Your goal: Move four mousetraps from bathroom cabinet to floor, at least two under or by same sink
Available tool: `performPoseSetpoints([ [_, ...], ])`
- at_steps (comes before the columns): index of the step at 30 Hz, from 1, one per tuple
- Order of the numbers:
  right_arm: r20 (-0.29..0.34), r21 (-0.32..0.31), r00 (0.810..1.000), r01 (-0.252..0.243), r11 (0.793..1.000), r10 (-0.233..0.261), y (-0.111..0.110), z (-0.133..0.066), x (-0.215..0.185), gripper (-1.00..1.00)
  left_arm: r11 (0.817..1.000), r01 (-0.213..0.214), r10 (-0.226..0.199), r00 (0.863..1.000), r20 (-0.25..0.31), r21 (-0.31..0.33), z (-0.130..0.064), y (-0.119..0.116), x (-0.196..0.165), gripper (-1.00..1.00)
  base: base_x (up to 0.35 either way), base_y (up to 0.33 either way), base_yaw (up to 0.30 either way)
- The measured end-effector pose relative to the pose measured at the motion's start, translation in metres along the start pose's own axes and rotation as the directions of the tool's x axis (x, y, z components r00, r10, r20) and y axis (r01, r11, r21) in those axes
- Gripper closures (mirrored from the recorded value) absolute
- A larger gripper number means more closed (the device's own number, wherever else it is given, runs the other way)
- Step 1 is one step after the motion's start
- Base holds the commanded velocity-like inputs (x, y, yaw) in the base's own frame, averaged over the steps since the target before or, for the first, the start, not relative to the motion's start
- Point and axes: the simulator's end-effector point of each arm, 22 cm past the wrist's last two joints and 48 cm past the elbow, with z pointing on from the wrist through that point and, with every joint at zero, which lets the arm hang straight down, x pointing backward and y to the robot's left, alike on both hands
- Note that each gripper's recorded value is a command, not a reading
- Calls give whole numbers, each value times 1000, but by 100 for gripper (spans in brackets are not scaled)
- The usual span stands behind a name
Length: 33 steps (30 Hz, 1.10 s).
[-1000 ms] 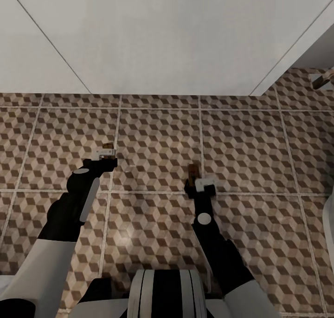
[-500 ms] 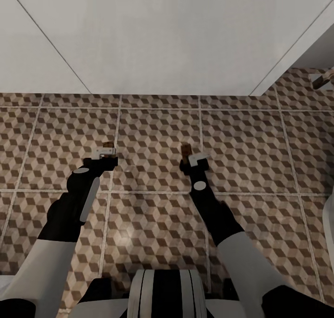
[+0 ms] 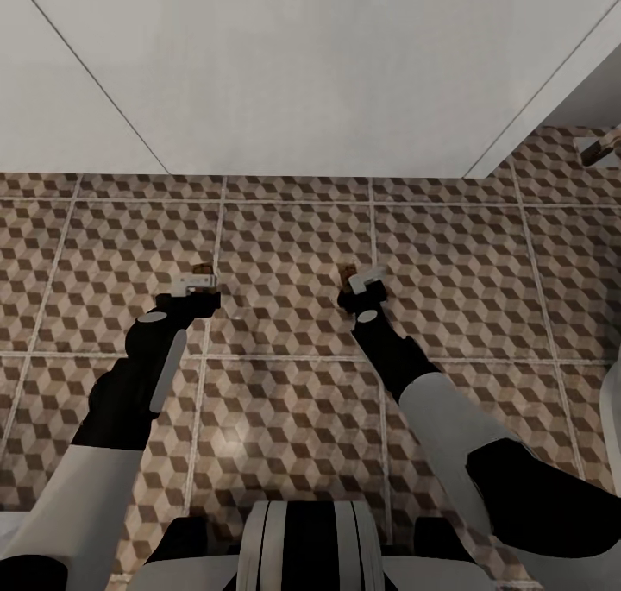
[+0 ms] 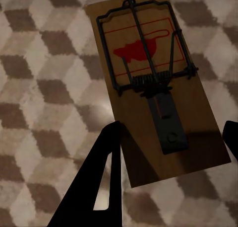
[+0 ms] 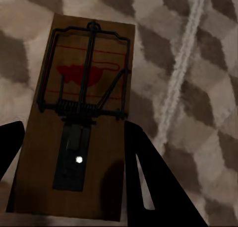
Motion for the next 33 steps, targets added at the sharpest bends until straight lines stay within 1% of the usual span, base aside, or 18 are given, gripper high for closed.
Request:
performPoseSetpoints([
  [2,2,-7,1000,0,1000,0,3,1,5,100,1000,-2,2,1000,-16,4,2,-3,7,100,0,0,0],
  [3,14,-9,1000,-3,1000,3,4,2,4,100,1000,-2,3,999,-37,10,5,-7,15,100,0,0,0],
  [5,43,-12,999,-11,1000,11,5,2,-1,100,1000,-3,5,995,-97,20,13,-17,41,100,0,0,0],
  [7,58,-13,998,-15,1000,16,5,2,-3,100,1000,-11,15,985,-169,25,21,-23,72,100,0,0,0],
  [8,60,-13,998,-16,1000,16,6,2,-4,100,1000,-13,18,982,-186,27,23,-26,79,100,0,0,0],
  [9,64,-14,998,-17,1000,18,6,2,-4,100,999,-10,19,975,-223,39,26,-35,95,100,0,0,0],
  [12,70,-14,997,-17,1000,18,6,2,-6,100,998,-5,21,965,-263,58,31,-54,106,100,0,0,0],
  [16,80,-10,997,-19,1000,20,4,1,-11,100,998,-13,31,956,-293,63,45,-62,102,100,0,0,0],
  [18,81,-10,997,-19,1000,20,4,1,-12,100,998,-16,34,954,-299,62,50,-62,102,100,0,0,0],
  [22,83,-10,996,-20,1000,21,4,1,-12,100,998,-10,27,962,-272,62,56,-66,93,100,0,0,0],
  [27,85,-10,996,-21,1000,22,4,1,-13,100,998,-7,24,966,-256,64,59,-68,84,100,0,0,0],
  [33,88,-11,996,-21,1000,22,4,1,-13,100,998,-4,18,976,-217,62,63,-67,55,100,0,0,0],
])
